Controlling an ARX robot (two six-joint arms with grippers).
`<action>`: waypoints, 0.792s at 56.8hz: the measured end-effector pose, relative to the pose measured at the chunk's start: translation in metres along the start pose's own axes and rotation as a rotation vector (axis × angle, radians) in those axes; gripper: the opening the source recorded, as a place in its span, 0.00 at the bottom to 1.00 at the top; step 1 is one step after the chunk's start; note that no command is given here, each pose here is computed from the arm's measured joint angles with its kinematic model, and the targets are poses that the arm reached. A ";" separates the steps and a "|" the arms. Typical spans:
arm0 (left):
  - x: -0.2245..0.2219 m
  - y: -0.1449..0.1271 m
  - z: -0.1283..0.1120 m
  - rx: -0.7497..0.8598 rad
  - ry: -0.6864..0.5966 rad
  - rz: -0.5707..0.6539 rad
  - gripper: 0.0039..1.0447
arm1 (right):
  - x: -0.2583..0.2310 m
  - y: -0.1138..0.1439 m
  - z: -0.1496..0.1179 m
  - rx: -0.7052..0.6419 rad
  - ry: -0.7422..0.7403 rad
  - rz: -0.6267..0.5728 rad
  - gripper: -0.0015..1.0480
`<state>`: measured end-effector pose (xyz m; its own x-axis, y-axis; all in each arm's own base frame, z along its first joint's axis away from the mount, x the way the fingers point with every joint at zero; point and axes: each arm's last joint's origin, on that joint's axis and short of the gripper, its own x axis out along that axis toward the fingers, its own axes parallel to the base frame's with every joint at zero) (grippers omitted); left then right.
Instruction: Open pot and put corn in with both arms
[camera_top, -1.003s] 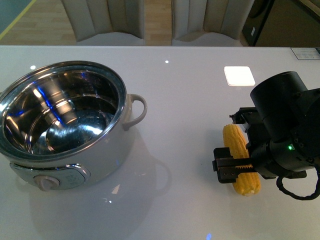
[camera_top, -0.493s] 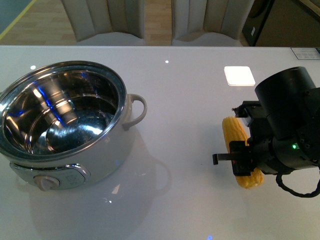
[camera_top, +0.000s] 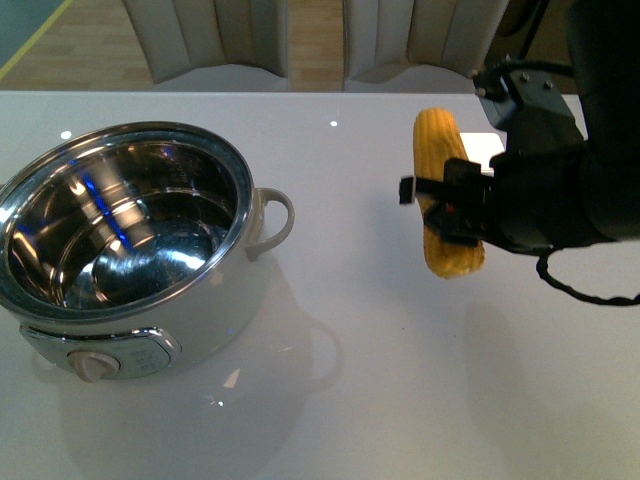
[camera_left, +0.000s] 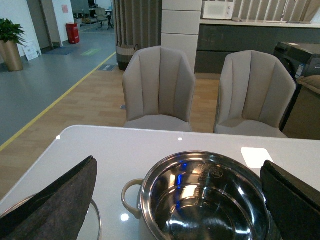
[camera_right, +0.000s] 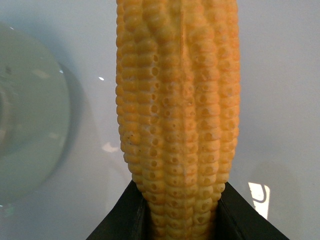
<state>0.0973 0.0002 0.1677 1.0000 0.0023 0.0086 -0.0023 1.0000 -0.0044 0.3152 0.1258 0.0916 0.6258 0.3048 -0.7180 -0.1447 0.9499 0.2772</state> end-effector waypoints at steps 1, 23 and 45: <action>0.000 0.000 0.000 0.000 0.000 0.000 0.93 | -0.001 0.003 0.003 0.002 -0.003 0.012 0.22; 0.000 0.000 0.000 0.000 0.000 0.000 0.93 | -0.007 0.060 0.037 0.060 -0.027 0.179 0.22; 0.000 0.000 0.000 0.000 0.000 0.000 0.93 | 0.023 0.108 0.072 0.128 0.002 0.261 0.21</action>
<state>0.0973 0.0002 0.1677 1.0000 0.0023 0.0086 -0.0022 1.0000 -0.0048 0.3691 0.2307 0.1507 0.5788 0.5382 -0.6127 -0.2026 0.8227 0.5312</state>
